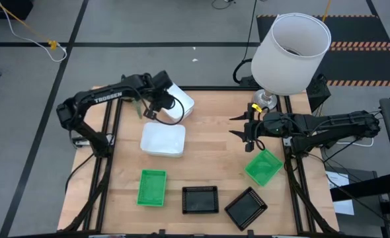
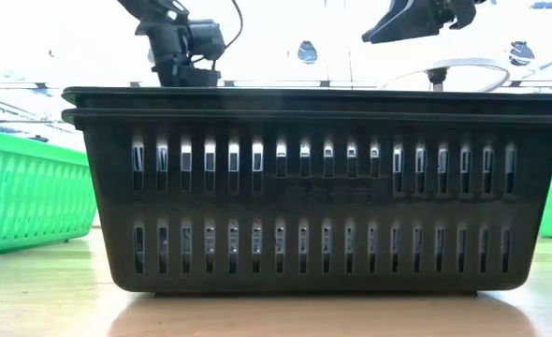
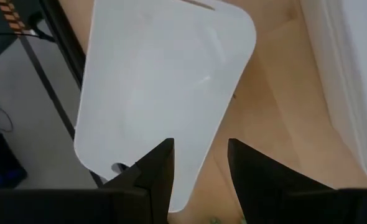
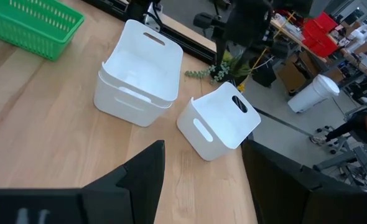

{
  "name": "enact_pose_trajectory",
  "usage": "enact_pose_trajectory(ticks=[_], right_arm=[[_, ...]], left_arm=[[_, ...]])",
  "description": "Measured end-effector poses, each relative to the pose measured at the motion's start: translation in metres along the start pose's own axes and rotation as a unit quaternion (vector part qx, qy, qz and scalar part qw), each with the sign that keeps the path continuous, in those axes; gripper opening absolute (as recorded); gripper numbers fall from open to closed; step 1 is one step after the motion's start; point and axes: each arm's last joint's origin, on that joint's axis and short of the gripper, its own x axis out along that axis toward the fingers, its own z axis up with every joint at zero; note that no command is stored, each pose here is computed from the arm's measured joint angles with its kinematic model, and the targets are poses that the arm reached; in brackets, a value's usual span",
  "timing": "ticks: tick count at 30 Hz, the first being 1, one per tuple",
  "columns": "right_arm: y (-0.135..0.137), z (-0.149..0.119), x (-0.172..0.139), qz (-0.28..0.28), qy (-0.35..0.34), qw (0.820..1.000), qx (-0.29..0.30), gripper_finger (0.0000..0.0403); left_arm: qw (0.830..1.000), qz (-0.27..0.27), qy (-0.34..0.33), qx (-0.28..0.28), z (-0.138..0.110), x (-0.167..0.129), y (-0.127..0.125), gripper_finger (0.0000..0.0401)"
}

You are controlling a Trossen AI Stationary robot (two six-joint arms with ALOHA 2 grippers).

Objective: Stack baskets by color
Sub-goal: Stack the top white bin into the stacked bottom white bins

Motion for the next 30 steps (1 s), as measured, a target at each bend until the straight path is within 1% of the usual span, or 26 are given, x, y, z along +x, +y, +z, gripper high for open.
enact_pose_trajectory(ticks=[3,13,23,30], right_arm=[[0.0,0.0,0.0,0.0,0.0,1.0,0.001,0.0208],[0.0,-0.001,0.0,0.001,0.003,1.0,0.009,0.0208],[0.001,-0.003,0.0,0.006,0.013,1.0,0.01,0.0208],[0.002,-0.004,0.0,0.008,0.018,1.0,0.013,0.0208]], left_arm=[[1.0,-0.009,0.003,-0.001,-0.001,0.01,0.004,0.0152],[0.997,-0.064,0.033,-0.002,-0.003,0.053,0.009,0.0152],[0.995,-0.082,0.051,0.0,-0.001,0.076,0.009,0.0152],[0.994,-0.091,0.063,-0.016,-0.001,0.088,0.009,0.0152]])
